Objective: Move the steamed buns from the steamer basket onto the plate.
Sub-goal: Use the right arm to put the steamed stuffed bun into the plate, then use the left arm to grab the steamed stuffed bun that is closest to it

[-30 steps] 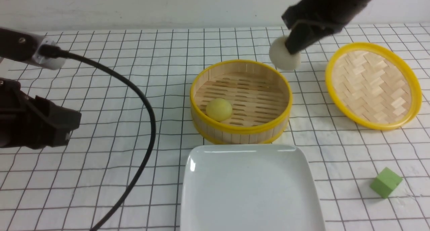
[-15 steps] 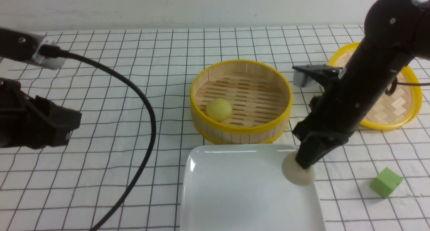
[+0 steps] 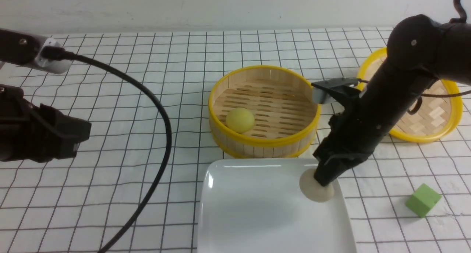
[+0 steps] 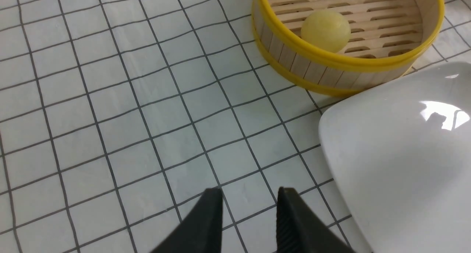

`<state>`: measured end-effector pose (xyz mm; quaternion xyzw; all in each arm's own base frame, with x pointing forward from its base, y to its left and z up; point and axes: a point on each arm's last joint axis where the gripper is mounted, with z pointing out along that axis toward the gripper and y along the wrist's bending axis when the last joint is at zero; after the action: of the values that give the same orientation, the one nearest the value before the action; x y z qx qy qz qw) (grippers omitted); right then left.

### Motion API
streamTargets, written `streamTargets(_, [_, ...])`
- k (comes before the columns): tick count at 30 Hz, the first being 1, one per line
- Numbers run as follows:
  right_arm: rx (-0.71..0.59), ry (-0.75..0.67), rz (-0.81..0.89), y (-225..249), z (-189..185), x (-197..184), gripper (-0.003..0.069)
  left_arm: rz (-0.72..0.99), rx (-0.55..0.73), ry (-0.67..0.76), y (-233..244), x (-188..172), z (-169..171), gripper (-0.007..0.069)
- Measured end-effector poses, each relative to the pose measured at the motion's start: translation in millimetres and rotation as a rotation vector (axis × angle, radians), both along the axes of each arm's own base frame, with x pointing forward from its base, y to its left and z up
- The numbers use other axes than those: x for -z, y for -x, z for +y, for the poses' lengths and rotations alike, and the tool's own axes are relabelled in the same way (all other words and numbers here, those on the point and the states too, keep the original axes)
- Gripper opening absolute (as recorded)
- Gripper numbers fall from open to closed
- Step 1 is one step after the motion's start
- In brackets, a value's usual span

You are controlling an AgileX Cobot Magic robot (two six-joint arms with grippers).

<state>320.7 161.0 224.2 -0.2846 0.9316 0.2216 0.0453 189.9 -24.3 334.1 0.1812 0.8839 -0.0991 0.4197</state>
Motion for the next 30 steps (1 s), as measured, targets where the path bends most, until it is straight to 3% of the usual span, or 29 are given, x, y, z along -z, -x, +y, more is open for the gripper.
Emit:
streamTargets(11, [-0.016, 0.011, -0.017, -9.2, 2.2, 18.7, 0.0025, 0.000, 0.000, 0.002, 0.0, -0.1, -0.1, 0.0241])
streamTargets(15, [-0.026, 0.011, -0.023, -9.3, 2.1, 18.7, 0.0070, 0.000, 0.000, 0.002, 0.0, -0.1, -0.1, 0.0241])
streamTargets(17, [-0.037, 0.011, -0.028, -9.3, 2.1, 18.7, 0.0185, 0.000, 0.000, 0.002, 0.0, -0.1, -0.1, 0.0241])
streamTargets(18, [-0.037, 0.011, -0.028, -9.3, 2.1, 18.7, 0.0195, 0.000, 0.000, 0.002, 0.0, -0.1, -0.1, 0.0241])
streamTargets(21, [-0.037, 0.011, -0.031, -9.5, 2.1, 18.7, 0.0399, 0.000, 0.000, 0.002, 0.0, -0.1, -0.1, 0.0241])
streamTargets(24, [-0.039, 0.012, -0.042, -11.0, 2.3, 16.9, 0.0508, 0.000, 0.000, 0.015, 0.0, -0.5, -0.8, 0.0241])
streamTargets(27, [-0.060, 0.021, -0.115, -15.9, 1.6, -4.6, 0.0569, -0.004, -0.002, 0.080, -0.3, -2.8, -4.3, 0.0241])
streamTargets(30, [-0.074, 0.015, -0.176, -16.2, 0.6, -28.2, 0.0572, -0.017, 0.002, 0.130, -0.8, -5.4, -7.2, 0.0241])
